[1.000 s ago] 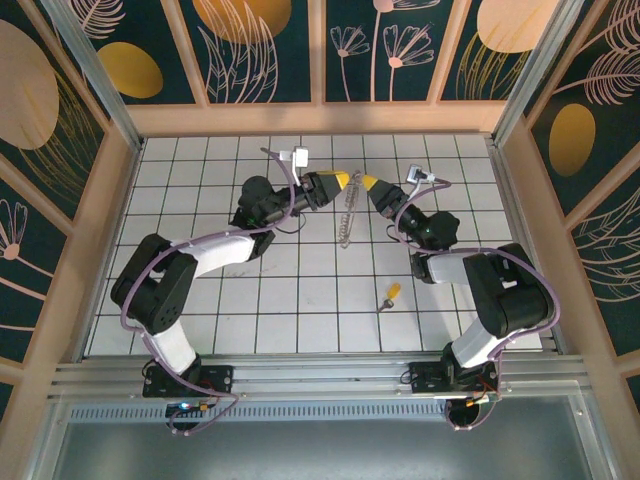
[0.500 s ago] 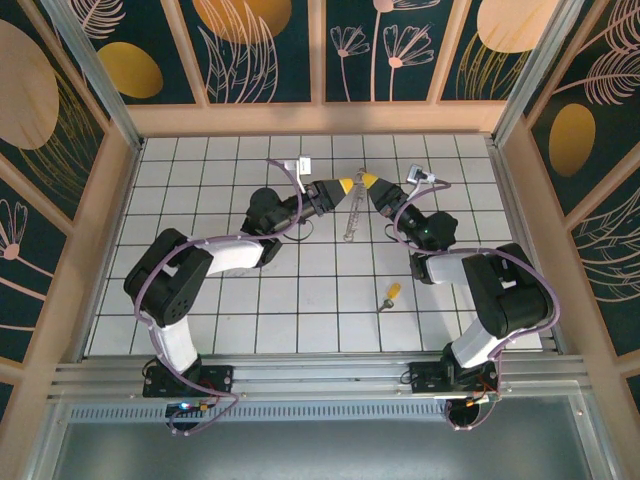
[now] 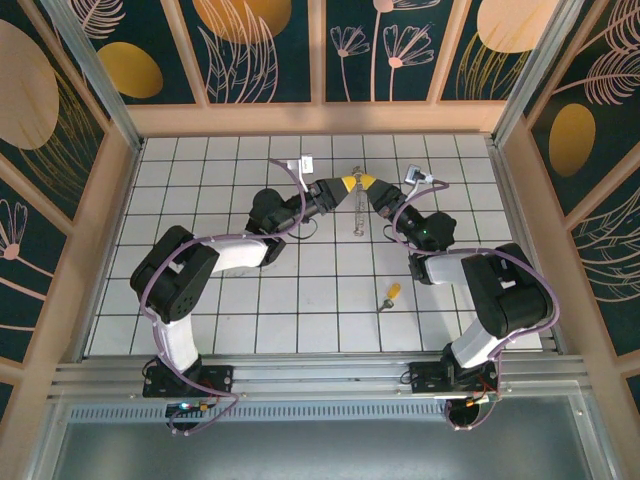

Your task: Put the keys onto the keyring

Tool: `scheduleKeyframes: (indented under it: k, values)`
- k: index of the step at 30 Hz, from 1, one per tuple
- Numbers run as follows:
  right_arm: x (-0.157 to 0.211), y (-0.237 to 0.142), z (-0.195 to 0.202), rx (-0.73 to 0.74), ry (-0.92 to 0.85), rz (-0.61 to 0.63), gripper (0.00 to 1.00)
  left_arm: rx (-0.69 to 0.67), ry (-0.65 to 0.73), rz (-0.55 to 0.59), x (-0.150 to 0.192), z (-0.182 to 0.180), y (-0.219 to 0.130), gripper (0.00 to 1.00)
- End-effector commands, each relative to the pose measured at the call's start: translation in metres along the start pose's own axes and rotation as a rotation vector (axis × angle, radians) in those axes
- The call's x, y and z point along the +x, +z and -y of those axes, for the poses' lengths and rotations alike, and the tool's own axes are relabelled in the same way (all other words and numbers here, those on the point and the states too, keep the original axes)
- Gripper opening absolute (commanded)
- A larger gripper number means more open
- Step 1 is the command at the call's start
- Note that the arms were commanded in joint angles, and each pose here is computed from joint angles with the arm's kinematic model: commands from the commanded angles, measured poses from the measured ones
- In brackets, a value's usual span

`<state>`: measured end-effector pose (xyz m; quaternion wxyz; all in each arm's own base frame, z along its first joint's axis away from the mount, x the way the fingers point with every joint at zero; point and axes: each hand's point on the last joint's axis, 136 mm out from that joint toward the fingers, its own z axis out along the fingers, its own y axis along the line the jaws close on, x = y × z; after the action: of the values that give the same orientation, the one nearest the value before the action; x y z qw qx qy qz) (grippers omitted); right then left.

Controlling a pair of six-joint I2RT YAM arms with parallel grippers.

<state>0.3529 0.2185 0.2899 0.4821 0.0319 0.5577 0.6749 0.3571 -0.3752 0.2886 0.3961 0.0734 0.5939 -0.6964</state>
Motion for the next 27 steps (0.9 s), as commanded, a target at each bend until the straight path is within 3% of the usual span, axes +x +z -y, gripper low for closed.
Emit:
scheduleKeyframes:
  k: [1, 9, 14, 27]
  values:
    - [-0.0091, 0.0050, -0.0275, -0.108, -0.048, 0.039, 0.00, 0.061, 0.019, 0.028, -0.0062, 0.0139, 0.0068, 0.27]
    - [-0.0077, 0.0066, -0.0289, -0.115, -0.049, 0.034, 0.00, 0.071, 0.014, 0.013, -0.0011, 0.0138, 0.0090, 0.23]
    - [-0.0070, 0.0068, -0.0289, -0.115, -0.049, 0.032, 0.00, 0.075, 0.015, 0.014, -0.0010, 0.0142, 0.0088, 0.14]
    - [-0.0061, 0.0067, -0.0274, -0.111, -0.047, 0.030, 0.00, 0.101, 0.013, 0.030, -0.0014, 0.0176, 0.0056, 0.00]
